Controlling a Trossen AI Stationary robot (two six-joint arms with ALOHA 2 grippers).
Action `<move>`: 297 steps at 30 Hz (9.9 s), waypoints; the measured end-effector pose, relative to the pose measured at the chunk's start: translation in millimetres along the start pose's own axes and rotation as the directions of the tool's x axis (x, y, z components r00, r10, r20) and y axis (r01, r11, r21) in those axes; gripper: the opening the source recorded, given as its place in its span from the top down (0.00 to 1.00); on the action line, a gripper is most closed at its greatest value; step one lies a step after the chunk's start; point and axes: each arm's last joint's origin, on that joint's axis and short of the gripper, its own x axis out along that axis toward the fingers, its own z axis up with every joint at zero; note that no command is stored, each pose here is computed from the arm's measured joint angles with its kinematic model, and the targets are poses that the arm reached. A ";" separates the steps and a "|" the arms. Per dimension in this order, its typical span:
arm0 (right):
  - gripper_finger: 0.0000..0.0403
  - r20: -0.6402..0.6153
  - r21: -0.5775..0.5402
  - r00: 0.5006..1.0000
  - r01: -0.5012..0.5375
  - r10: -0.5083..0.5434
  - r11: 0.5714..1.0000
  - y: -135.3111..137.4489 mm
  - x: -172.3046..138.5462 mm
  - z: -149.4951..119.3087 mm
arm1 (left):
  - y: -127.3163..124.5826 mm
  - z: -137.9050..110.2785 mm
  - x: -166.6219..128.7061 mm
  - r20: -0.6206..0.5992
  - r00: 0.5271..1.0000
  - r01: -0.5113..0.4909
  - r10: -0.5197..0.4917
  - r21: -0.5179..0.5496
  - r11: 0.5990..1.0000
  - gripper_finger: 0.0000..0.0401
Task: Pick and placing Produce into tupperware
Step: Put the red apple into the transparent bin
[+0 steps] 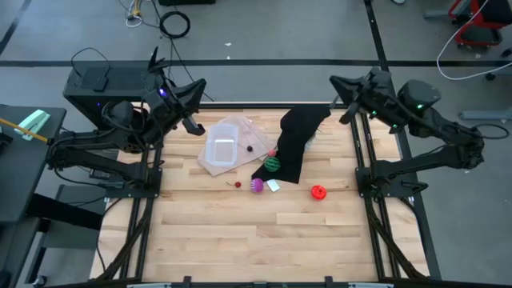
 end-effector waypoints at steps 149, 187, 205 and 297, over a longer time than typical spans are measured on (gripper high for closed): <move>0.17 -0.980 0.191 -0.198 -0.932 0.006 0.308 71.0 -14.5 -322.4 | -54.1 -115.3 21.8 -0.995 -0.018 0.396 -0.098 -0.097 0.913 0.52; 0.29 -1.000 0.001 -0.008 -0.930 -0.017 0.368 97.9 25.7 -193.1 | -53.5 -115.3 21.4 -0.995 -0.024 0.397 -0.095 -0.096 0.913 0.53; 0.29 -0.997 -0.064 0.074 -0.907 0.009 0.417 102.3 35.5 -148.4 | -41.9 -102.3 25.7 -0.994 0.053 0.441 -0.095 -0.062 0.896 0.53; 0.27 -0.854 -0.015 0.458 -0.496 0.248 0.868 97.2 325.7 -295.2 | 80.7 82.0 -53.9 -0.720 0.694 0.115 -0.008 0.100 0.988 0.53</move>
